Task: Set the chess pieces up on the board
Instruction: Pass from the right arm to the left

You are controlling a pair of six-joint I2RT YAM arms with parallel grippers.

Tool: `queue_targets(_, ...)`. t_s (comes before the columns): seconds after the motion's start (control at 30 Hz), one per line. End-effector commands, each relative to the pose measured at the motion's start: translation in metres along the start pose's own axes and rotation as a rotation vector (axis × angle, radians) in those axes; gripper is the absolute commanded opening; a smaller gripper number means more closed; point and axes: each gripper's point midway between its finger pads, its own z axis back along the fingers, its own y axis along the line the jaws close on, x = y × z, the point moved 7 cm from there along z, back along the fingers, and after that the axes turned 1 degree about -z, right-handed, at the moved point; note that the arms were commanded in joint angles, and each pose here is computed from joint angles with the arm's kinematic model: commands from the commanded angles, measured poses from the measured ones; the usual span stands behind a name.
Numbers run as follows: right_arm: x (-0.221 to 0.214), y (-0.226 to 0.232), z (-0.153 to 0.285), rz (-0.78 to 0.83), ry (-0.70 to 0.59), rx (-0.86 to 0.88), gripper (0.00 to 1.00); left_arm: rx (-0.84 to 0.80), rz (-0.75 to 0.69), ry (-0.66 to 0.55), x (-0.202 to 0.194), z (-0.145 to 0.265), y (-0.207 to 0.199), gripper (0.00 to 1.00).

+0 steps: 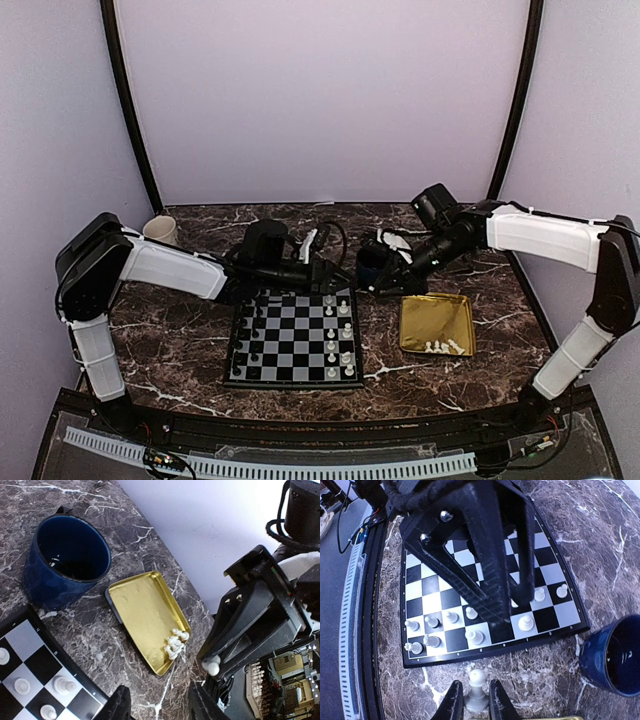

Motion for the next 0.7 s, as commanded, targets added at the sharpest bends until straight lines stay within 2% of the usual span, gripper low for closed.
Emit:
queue_targets(0.0,0.02,0.001,-0.012,0.074,-0.032,0.041,0.18,-0.177,0.037,-0.054,0.011,0.003,-0.023,0.42)
queue_targets(0.23,0.03,-0.003,-0.02,0.077,-0.04,0.043,0.18,-0.231,0.068,-0.032,0.008,-0.001,-0.023,0.42)
queue_targets(0.5,0.037,-0.005,-0.018,0.075,-0.059,0.023,0.18,-0.215,0.09,-0.01,0.004,-0.005,-0.017,0.41)
queue_targets(0.67,0.04,-0.01,-0.019,0.062,-0.058,0.004,0.18,-0.24,0.101,-0.003,0.002,-0.006,-0.018,0.33)
